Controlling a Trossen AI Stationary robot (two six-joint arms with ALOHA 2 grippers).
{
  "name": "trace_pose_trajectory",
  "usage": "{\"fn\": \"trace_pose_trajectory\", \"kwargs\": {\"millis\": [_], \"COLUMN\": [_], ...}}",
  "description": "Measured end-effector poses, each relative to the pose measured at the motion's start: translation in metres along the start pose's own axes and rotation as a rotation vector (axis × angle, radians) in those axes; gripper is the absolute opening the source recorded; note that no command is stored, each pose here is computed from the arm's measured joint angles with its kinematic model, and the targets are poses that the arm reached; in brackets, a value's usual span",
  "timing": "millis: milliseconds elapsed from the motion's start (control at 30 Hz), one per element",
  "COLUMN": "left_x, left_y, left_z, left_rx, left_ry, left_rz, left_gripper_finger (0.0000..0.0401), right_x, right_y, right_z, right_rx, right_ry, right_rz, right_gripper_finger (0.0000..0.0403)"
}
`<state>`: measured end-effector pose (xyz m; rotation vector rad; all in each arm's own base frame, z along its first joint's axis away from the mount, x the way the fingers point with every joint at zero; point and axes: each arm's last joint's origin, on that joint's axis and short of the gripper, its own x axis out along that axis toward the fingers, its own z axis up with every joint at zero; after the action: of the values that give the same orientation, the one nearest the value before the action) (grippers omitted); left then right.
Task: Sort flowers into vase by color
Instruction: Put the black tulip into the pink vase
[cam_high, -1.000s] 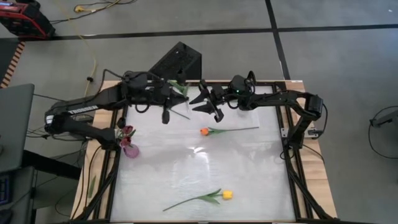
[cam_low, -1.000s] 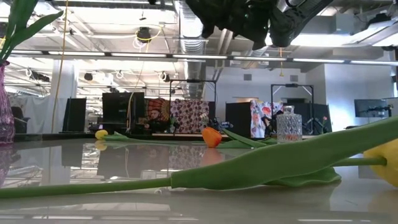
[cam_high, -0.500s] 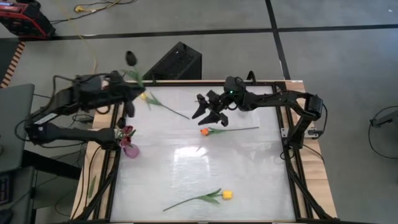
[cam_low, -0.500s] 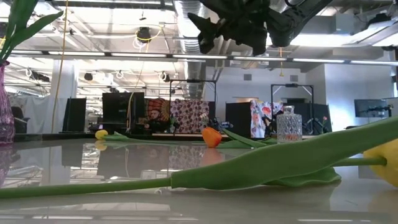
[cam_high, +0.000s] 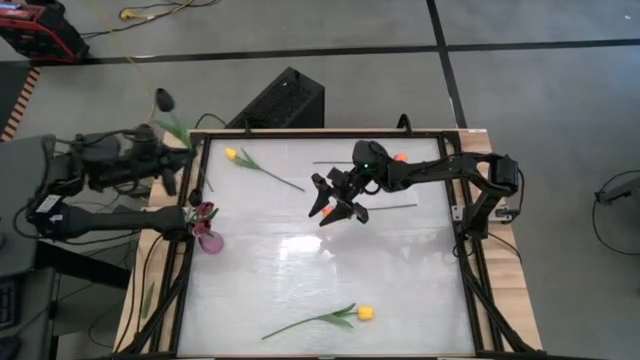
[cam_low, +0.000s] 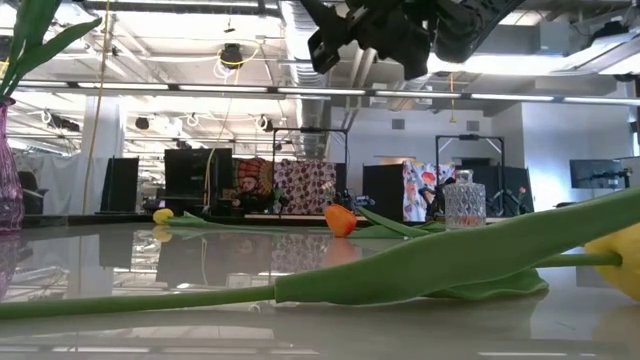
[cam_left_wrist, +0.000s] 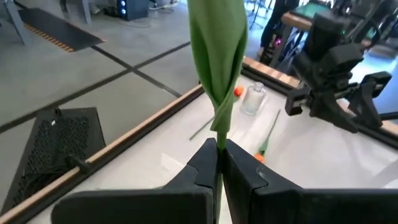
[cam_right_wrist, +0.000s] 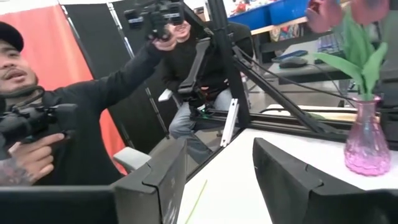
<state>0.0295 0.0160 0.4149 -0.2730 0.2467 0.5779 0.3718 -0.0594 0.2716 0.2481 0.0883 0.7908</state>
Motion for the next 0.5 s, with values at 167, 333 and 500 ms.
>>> {"fn": "trace_pose_trajectory", "kwargs": {"millis": [167, 333, 500], "left_x": [-0.027, -0.035, -0.027], "left_y": [0.011, 0.013, 0.014], "left_z": [-0.013, -0.025, -0.046], "left_rx": [-0.065, -0.083, -0.047], "left_ry": [-0.014, 0.016, 0.102], "left_rz": [-0.06, -0.181, -0.256], "left_gripper_finger": [0.0, 0.0, 0.0], "right_x": [0.005, 0.005, 0.004], "right_y": [0.004, 0.003, 0.002], "right_z": [-0.001, -0.001, -0.001], "right_rx": [0.005, 0.005, 0.007], "right_ry": [0.007, 0.006, 0.001], "right_rz": [0.015, 0.013, -0.011], "right_gripper_finger": [0.0207, 0.0207, 0.0207]}}
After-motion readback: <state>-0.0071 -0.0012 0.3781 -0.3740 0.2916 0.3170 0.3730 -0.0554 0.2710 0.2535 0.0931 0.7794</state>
